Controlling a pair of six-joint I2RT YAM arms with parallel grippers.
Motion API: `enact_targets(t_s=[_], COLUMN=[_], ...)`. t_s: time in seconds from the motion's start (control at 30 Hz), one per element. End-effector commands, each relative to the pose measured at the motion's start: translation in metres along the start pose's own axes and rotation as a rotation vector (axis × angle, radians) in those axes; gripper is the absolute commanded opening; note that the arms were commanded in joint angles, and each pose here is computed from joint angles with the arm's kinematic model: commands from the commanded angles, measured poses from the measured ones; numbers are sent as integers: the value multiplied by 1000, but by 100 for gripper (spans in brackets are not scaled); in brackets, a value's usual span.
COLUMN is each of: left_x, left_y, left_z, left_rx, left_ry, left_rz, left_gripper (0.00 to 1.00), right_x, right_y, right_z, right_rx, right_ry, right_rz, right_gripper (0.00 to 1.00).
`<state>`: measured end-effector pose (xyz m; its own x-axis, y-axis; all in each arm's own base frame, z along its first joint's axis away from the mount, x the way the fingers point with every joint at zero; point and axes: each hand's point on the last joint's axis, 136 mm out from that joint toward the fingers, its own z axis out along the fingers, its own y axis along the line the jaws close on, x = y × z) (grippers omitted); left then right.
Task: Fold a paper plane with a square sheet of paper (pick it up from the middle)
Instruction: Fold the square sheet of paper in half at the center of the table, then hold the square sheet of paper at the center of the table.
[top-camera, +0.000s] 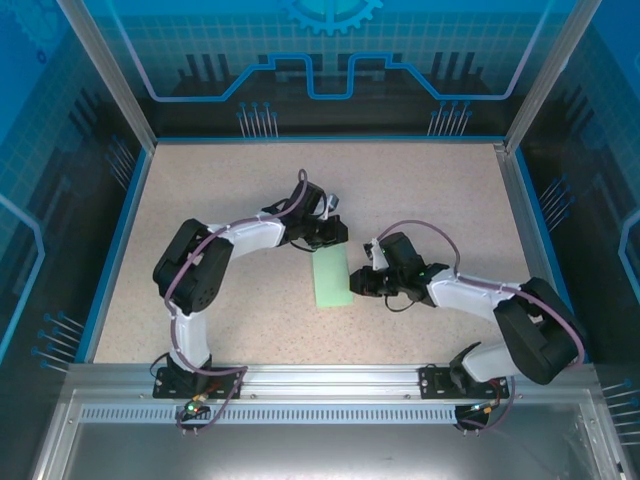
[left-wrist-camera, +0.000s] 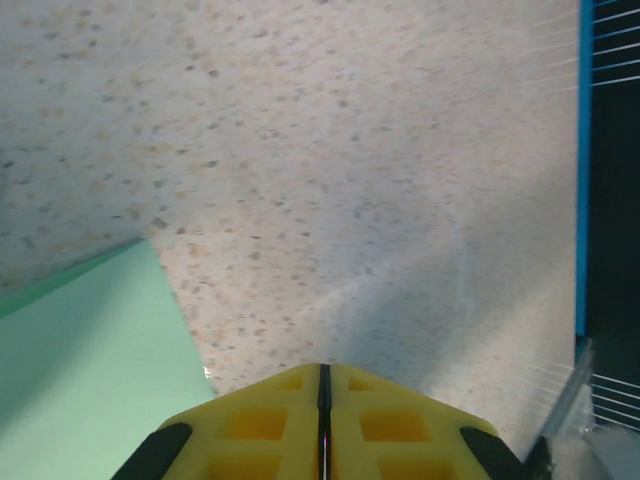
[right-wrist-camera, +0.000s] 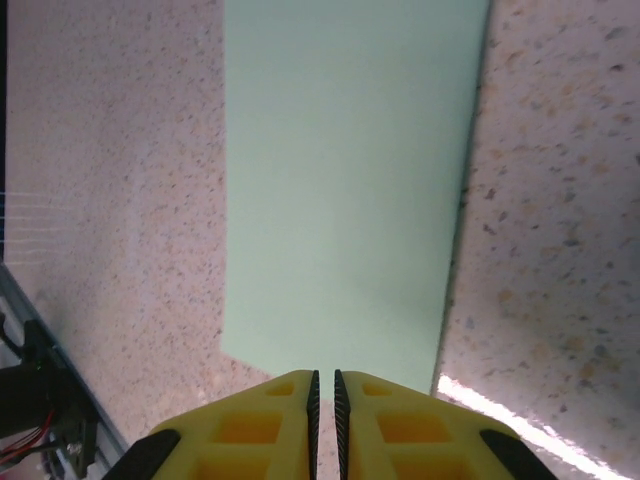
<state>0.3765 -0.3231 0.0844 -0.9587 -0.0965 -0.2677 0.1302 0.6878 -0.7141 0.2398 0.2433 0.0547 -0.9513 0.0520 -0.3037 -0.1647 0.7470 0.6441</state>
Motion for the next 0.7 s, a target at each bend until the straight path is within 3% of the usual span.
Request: enact_targets(t_s=[0.0, 0.67], left_x=[16, 78], left_y=[-12, 22], left_z=[-2, 29], left_rx=[52, -34], left_ry=[34, 181], left_rz=[2, -93], left_gripper=[12, 8], right_x=[-9, 18], right_y=[-6, -45], right_z=[10, 33], right_rx=[25, 189], right_ry=[4, 144], right_rz=[32, 133], right_gripper=[15, 8])
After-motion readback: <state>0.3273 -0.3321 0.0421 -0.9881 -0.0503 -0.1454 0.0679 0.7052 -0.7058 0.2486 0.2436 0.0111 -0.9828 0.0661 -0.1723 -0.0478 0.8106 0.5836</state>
